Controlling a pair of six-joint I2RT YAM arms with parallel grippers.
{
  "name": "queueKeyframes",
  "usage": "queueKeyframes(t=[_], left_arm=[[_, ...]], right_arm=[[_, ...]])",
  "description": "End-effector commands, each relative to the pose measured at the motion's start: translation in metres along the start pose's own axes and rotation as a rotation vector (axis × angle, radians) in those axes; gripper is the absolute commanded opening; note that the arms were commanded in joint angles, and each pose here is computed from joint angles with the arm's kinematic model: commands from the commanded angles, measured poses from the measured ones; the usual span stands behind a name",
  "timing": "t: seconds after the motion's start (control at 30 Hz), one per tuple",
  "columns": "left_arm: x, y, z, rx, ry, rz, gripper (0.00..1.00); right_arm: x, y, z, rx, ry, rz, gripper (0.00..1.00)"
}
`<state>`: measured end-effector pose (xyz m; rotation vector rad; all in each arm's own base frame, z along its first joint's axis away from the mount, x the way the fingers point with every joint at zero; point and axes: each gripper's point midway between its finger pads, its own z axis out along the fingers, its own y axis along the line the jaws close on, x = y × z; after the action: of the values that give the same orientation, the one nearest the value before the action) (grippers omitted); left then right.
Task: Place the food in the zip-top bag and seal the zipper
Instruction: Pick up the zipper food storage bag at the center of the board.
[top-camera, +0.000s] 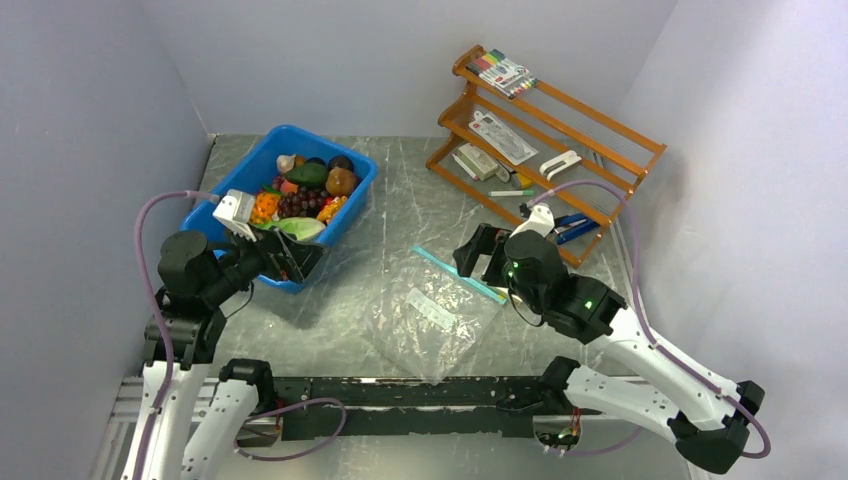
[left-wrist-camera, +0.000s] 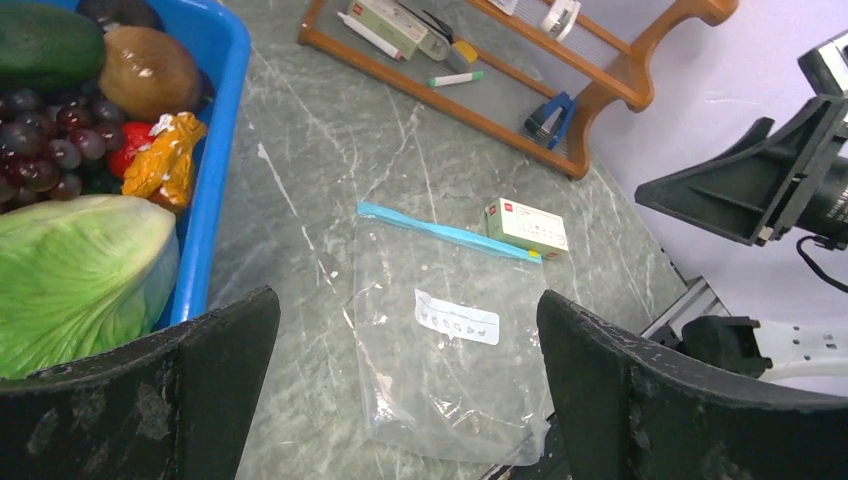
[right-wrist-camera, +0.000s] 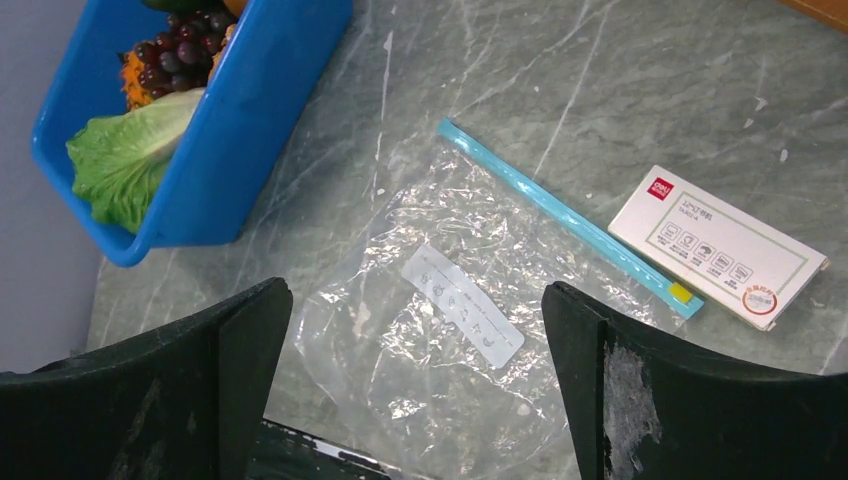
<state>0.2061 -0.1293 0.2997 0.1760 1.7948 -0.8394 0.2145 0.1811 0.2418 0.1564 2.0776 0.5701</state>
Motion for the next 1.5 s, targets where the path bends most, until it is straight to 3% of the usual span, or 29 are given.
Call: queueKeyframes(t=[0.0, 0.3, 0.47, 0.6, 0.7, 0.87, 1.0, 1.3, 1.47], left_arm=[[0.005, 0.012, 0.003, -0.059, -0.005, -0.046, 0.99], [0.022, 0.021, 0.015, -0.059, 0.029, -0.149, 1.00], [0.038, 0.016, 0.023, 0.011, 0.078, -0.213, 0.97], [0.047, 0.006, 0.024, 0.098, 0.115, -0.170, 0.97], [0.052, 0.001, 0.023, 0.151, 0.130, -0.121, 0.96], [0.057, 0.010, 0.023, 0.115, 0.133, -0.087, 0.97], [0.057, 0.014, 0.024, 0.106, 0.136, -0.065, 0.98], [0.058, 0.013, 0.023, 0.105, 0.136, -0.062, 0.98], [0.058, 0.012, 0.022, 0.109, 0.138, -0.057, 0.98]], right_arm=[[-0.002, -0.012, -0.001, 0.063, -0.011, 0.022, 1.00], [0.007, -0.027, 0.002, 0.164, 0.015, 0.054, 1.00], [0.035, -0.051, 0.003, 0.337, 0.095, 0.194, 1.00], [0.059, -0.073, 0.006, 0.466, 0.143, 0.227, 0.97], [0.072, -0.086, 0.009, 0.523, 0.149, 0.253, 0.88], [0.088, -0.095, 0.013, 0.524, 0.138, 0.324, 0.61], [0.105, -0.107, 0.016, 0.528, 0.142, 0.366, 0.51], [0.135, -0.125, 0.028, 0.542, 0.175, 0.426, 0.45], [0.150, -0.119, 0.043, 0.456, 0.209, 0.482, 0.41]])
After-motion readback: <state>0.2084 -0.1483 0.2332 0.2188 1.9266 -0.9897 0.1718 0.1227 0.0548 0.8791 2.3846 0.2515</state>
